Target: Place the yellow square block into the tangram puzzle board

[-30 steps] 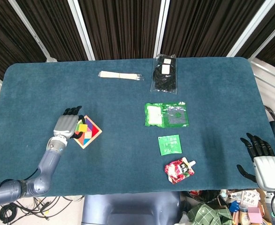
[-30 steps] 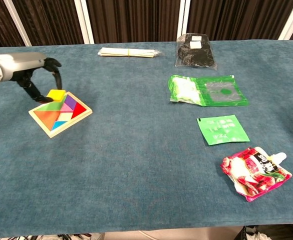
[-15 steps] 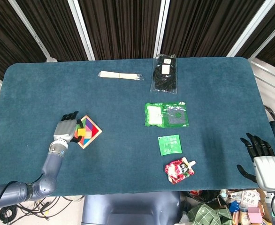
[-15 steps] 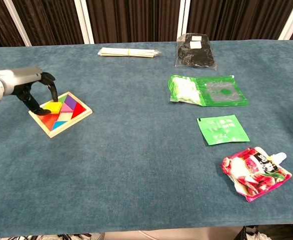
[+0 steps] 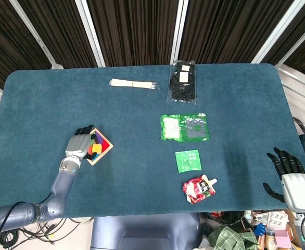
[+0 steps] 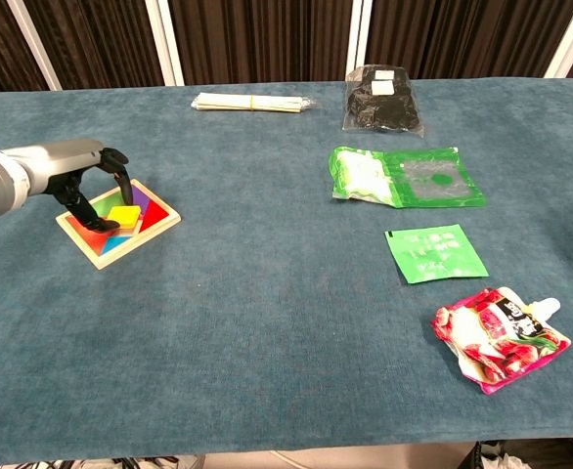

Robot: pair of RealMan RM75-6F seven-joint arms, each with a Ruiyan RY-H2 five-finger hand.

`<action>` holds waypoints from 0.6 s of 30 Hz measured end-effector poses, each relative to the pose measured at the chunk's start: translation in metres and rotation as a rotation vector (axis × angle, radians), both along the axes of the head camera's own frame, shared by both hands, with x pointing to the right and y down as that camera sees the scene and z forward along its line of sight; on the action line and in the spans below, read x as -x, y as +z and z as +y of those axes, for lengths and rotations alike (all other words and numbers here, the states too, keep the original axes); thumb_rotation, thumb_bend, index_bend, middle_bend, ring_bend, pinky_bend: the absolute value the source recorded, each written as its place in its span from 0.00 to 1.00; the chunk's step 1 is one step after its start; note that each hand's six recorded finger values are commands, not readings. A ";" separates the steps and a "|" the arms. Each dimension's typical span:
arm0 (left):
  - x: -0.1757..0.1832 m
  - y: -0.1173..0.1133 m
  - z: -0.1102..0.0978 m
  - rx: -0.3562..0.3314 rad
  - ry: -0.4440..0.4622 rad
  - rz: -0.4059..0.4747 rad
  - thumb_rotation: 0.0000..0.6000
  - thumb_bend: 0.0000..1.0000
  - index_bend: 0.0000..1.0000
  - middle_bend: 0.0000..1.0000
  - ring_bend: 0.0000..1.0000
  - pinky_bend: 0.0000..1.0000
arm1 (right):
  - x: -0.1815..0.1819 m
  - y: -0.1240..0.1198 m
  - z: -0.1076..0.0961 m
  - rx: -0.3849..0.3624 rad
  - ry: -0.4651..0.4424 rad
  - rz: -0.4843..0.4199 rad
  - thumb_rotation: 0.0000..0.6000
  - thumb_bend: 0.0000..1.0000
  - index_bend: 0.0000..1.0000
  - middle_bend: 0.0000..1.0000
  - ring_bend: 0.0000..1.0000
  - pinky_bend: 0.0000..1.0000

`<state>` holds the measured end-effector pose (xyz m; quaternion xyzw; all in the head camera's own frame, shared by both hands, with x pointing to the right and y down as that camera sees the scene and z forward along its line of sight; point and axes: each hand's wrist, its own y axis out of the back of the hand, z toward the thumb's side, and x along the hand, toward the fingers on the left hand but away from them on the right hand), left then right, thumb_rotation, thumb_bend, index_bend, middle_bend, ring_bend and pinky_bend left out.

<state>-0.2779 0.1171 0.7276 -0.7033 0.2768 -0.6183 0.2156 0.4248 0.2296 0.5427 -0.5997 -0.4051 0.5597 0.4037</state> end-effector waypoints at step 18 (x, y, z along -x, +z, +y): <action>0.001 0.007 0.004 0.007 0.005 0.007 1.00 0.39 0.43 0.00 0.00 0.00 | 0.000 0.000 0.000 -0.001 0.000 0.000 1.00 0.16 0.15 0.04 0.07 0.13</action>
